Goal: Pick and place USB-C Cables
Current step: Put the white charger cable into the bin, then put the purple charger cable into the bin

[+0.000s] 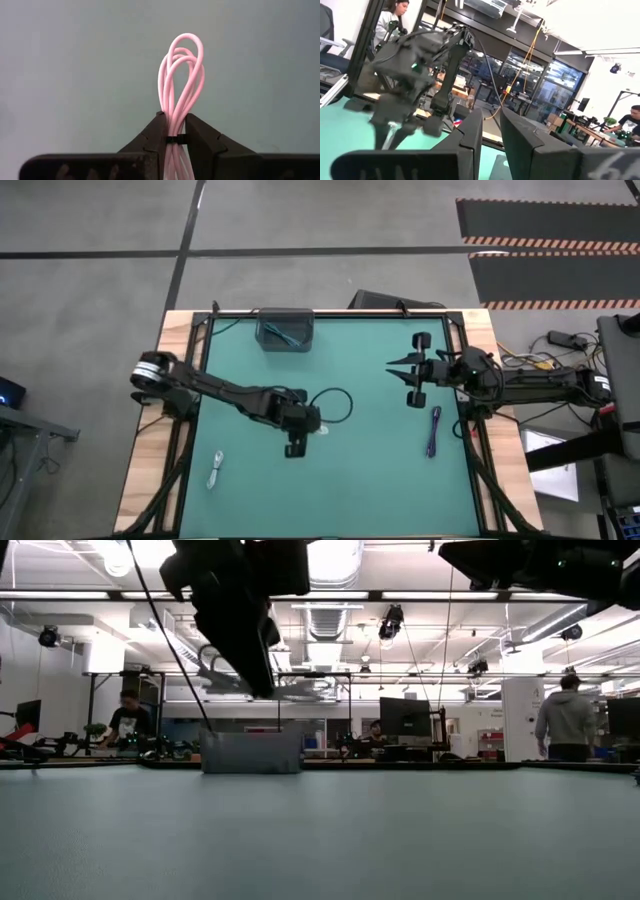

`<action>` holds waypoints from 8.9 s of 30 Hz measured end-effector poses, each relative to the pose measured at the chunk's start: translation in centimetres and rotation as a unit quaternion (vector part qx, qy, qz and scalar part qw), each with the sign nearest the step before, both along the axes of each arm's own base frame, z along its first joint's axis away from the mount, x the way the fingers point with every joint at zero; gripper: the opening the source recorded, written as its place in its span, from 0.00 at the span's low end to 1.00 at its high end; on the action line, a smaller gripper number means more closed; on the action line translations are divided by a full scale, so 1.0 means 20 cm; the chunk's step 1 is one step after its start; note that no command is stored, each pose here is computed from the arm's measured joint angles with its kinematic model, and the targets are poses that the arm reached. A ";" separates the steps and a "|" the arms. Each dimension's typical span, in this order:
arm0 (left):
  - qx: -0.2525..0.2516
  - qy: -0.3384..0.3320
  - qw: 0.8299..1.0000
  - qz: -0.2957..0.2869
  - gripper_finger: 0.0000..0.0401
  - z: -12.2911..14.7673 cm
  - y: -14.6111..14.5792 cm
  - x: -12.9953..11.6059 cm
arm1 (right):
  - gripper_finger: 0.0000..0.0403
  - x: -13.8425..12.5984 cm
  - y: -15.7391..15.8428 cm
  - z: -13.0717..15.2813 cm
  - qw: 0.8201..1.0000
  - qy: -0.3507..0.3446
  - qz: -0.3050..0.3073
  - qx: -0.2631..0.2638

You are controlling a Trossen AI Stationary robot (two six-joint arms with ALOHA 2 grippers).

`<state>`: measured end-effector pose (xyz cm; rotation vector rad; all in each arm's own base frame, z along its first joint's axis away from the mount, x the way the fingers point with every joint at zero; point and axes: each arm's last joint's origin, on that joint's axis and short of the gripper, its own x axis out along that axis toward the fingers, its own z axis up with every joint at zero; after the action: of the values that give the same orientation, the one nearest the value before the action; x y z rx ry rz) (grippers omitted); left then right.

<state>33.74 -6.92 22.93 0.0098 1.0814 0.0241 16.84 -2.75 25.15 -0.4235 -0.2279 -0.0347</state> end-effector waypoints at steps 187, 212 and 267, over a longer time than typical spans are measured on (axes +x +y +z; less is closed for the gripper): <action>0.112 -0.042 0.976 0.183 0.43 -0.22 1.53 -0.45 | 0.15 0.46 -0.09 0.09 0.994 0.051 0.016 0.090; 0.150 -0.297 0.939 0.083 0.43 0.37 0.89 -0.49 | 0.15 0.47 0.03 -0.04 0.852 0.347 -0.045 0.390; 0.134 -0.458 0.878 0.044 0.43 0.25 0.67 -0.57 | 0.36 -0.11 0.37 -0.52 0.342 0.560 -0.479 0.583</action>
<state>22.33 6.45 27.92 0.1836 0.1166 0.2392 14.63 4.67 14.77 1.0381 1.4837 -1.0101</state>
